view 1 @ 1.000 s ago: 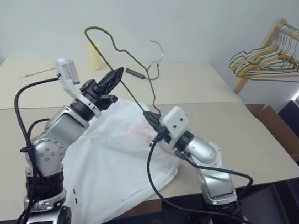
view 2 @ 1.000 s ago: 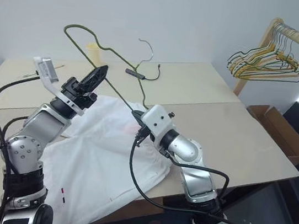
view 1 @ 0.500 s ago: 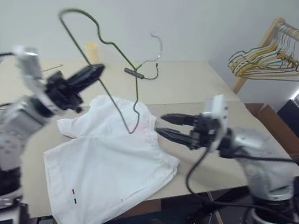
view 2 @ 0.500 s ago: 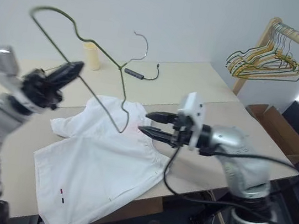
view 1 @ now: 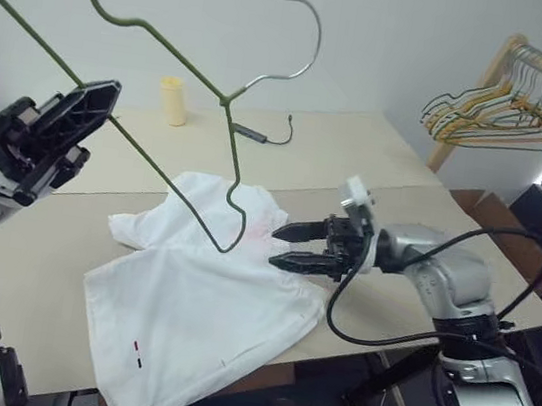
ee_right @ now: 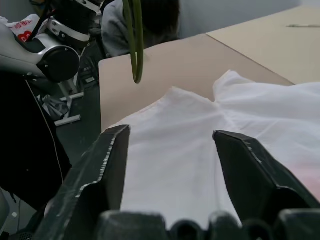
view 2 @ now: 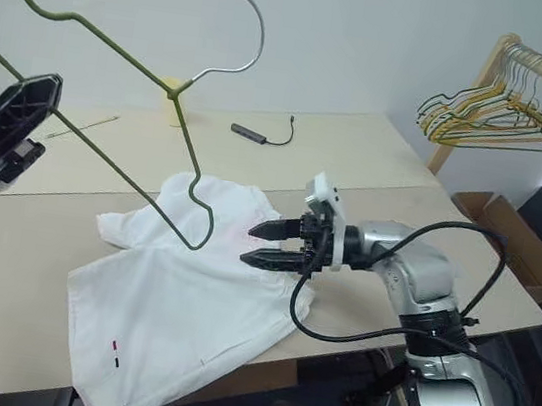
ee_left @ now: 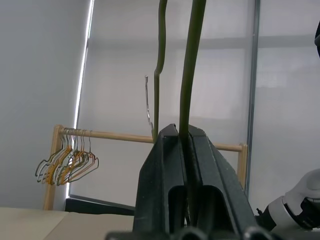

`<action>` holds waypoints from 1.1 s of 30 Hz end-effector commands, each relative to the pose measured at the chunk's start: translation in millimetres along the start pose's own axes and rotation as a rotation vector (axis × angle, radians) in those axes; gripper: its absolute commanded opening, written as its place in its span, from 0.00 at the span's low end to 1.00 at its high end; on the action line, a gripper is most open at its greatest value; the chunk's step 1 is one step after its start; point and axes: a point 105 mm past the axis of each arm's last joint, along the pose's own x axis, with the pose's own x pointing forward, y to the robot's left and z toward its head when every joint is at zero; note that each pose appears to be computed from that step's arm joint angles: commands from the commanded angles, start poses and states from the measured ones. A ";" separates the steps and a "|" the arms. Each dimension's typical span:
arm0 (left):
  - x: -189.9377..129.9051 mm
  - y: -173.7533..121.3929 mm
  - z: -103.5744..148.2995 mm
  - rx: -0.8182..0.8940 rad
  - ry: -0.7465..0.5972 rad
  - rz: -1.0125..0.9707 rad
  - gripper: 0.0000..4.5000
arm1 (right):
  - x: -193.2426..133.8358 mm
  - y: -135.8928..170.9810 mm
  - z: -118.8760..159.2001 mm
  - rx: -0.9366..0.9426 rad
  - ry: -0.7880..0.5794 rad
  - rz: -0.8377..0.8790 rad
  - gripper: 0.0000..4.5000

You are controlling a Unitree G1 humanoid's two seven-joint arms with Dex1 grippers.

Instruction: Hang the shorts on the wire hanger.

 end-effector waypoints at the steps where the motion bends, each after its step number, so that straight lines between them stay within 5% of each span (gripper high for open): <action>1: 9.1 -8.7 8.7 0.035 -0.024 -0.056 0.00 | 0.4 12.3 14.5 -0.093 -0.040 0.071 1.00; 25: 23.9 -10.3 -2.9 0.036 -0.043 -0.112 0.00 | 40.1 26.7 52.5 0.021 -0.049 0.119 1.00; 28: 24.3 -9.9 -2.9 0.044 -0.046 -0.111 0.00 | 42.1 24.5 49.3 0.027 -0.035 0.099 0.87; 33: 24.6 -9.2 -1.5 0.056 -0.053 -0.108 0.00 | 43.7 24.3 43.6 0.030 -0.019 0.092 0.47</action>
